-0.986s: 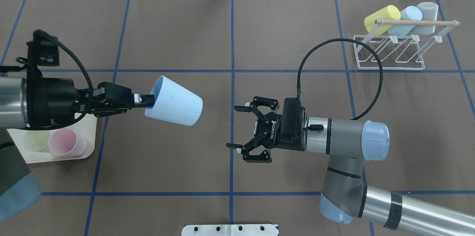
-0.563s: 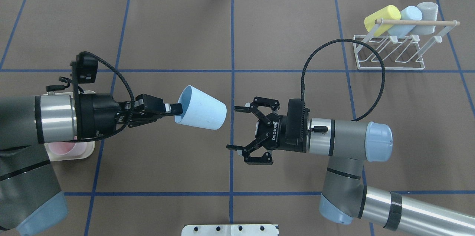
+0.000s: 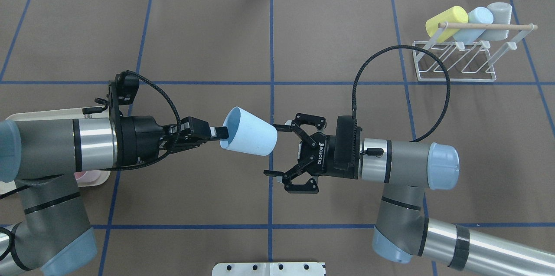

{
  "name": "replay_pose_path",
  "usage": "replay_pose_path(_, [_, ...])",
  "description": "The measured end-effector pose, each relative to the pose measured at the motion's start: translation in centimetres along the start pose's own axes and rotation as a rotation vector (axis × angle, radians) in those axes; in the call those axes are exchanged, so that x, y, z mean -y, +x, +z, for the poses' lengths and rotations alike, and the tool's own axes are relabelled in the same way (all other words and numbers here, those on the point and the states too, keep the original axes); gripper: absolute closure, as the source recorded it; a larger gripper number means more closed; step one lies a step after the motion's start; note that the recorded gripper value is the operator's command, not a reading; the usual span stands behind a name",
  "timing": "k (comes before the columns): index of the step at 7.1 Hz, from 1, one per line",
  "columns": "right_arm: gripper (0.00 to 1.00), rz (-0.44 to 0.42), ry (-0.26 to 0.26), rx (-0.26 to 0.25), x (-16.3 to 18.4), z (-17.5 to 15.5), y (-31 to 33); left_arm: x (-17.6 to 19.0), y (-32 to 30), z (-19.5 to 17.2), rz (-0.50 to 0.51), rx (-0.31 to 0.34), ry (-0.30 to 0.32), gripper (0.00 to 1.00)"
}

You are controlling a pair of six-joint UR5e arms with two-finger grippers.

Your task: Transfer IKEA cup to right arm and place on rack

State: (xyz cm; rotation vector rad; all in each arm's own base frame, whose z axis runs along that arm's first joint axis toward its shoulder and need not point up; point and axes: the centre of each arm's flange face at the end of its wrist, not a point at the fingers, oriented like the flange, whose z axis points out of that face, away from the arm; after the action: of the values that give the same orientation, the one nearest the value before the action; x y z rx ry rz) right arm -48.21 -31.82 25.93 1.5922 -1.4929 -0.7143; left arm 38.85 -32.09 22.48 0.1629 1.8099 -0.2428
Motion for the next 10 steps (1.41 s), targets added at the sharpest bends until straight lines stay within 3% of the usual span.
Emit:
replay_pose_path(7, [0.13,-0.004,0.002,0.001,0.1,0.0,0.0,-1.7,-1.4,2.1,-0.009,0.022,-0.011,1.0])
replay_pose_path(8, [0.19,-0.003,0.002,0.001,0.1,0.0,0.0,-1.7,-1.4,2.4,-0.009,0.021,-0.011,1.0])
replay_pose_path(9, [0.36,-0.004,0.002,0.0,0.1,0.0,0.0,-1.7,-1.4,2.5,-0.01,0.021,-0.011,1.0])
replay_pose_path(10, [0.52,-0.006,0.002,0.0,0.1,-0.1,0.0,-1.8,-1.3,2.6,-0.01,0.02,-0.012,0.83])
